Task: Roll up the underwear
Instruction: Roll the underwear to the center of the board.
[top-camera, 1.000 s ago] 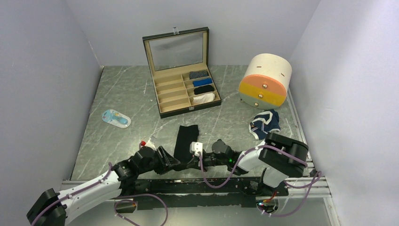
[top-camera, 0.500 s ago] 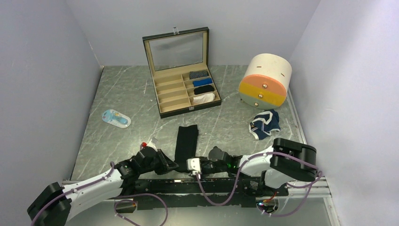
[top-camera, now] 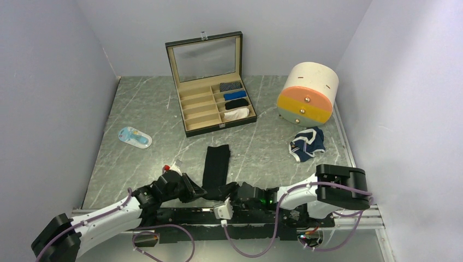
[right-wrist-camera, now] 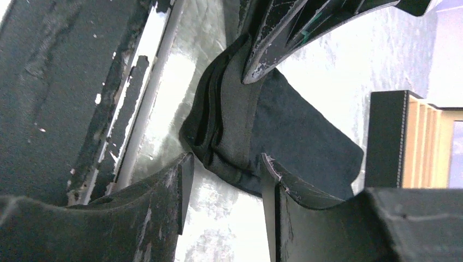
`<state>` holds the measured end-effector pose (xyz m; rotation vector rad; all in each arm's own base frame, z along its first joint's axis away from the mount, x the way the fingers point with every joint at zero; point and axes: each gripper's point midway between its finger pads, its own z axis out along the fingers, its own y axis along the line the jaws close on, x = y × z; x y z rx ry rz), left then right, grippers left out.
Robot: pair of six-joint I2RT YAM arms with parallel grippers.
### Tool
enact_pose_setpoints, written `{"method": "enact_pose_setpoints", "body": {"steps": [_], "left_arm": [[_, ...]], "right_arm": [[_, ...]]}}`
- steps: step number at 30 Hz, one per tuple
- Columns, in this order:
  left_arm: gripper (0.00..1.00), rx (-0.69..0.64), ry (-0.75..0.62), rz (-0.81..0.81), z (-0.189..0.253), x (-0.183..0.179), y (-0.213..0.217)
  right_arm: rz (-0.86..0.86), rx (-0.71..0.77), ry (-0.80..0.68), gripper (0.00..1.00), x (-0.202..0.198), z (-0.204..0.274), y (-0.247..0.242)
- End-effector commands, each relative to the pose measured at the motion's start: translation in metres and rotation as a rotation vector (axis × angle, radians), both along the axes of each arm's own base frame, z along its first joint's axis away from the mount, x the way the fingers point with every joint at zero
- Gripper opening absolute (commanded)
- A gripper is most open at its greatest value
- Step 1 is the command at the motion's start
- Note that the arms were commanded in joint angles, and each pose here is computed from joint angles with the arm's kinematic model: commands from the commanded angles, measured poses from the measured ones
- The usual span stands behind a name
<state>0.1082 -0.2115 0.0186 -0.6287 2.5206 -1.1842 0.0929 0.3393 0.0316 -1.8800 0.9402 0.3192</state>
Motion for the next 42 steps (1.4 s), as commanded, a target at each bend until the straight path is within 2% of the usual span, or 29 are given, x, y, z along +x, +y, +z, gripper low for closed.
{"method": "enact_pose_setpoints", "body": {"steps": [1, 11, 16, 19, 21, 23, 24, 27, 30, 34, 38, 42], "left_arm": [[0.11, 0.149, 0.097, 0.023, -0.050, -0.022, 0.033], [0.11, 0.150, 0.102, 0.010, -0.050, -0.022, 0.031], [0.10, 0.148, 0.101, 0.011, -0.049, -0.022, 0.030], [0.10, 0.146, 0.104, 0.015, -0.051, -0.023, 0.031], [0.10, 0.142, 0.104, 0.021, -0.050, -0.022, 0.031], [0.10, 0.138, 0.102, 0.023, -0.051, -0.022, 0.032], [0.10, 0.134, 0.101, 0.025, -0.050, -0.022, 0.031], [0.10, 0.128, 0.098, 0.029, -0.050, -0.021, 0.031], [0.10, 0.128, 0.098, 0.028, -0.049, -0.021, 0.031], [0.10, 0.127, 0.098, 0.022, -0.048, -0.021, 0.030], [0.10, 0.130, 0.097, 0.021, -0.048, -0.021, 0.029], [0.10, 0.130, 0.098, 0.020, -0.048, -0.021, 0.029]], "right_arm": [[0.014, -0.070, -0.134, 0.51, 0.009, -0.010, -0.010], [0.071, -0.021, -0.200, 0.49, -0.002, -0.009, 0.006], [0.053, 0.004, -0.227, 0.42, 0.000, -0.007, 0.007], [0.082, 0.008, -0.192, 0.42, -0.008, -0.006, 0.009], [0.118, 0.014, -0.141, 0.47, -0.019, -0.005, 0.012], [0.138, 0.004, -0.096, 0.68, -0.027, -0.005, 0.013], [0.137, -0.015, -0.089, 0.70, -0.028, -0.008, 0.011], [0.119, -0.048, -0.112, 0.69, -0.024, -0.016, 0.003], [0.100, -0.061, -0.125, 0.63, -0.021, -0.019, 0.002], [0.044, -0.077, -0.170, 0.47, -0.008, -0.023, 0.001], [0.017, -0.022, -0.214, 0.32, -0.001, -0.013, 0.004], [0.016, 0.017, -0.225, 0.24, 0.000, -0.005, 0.008]]}}
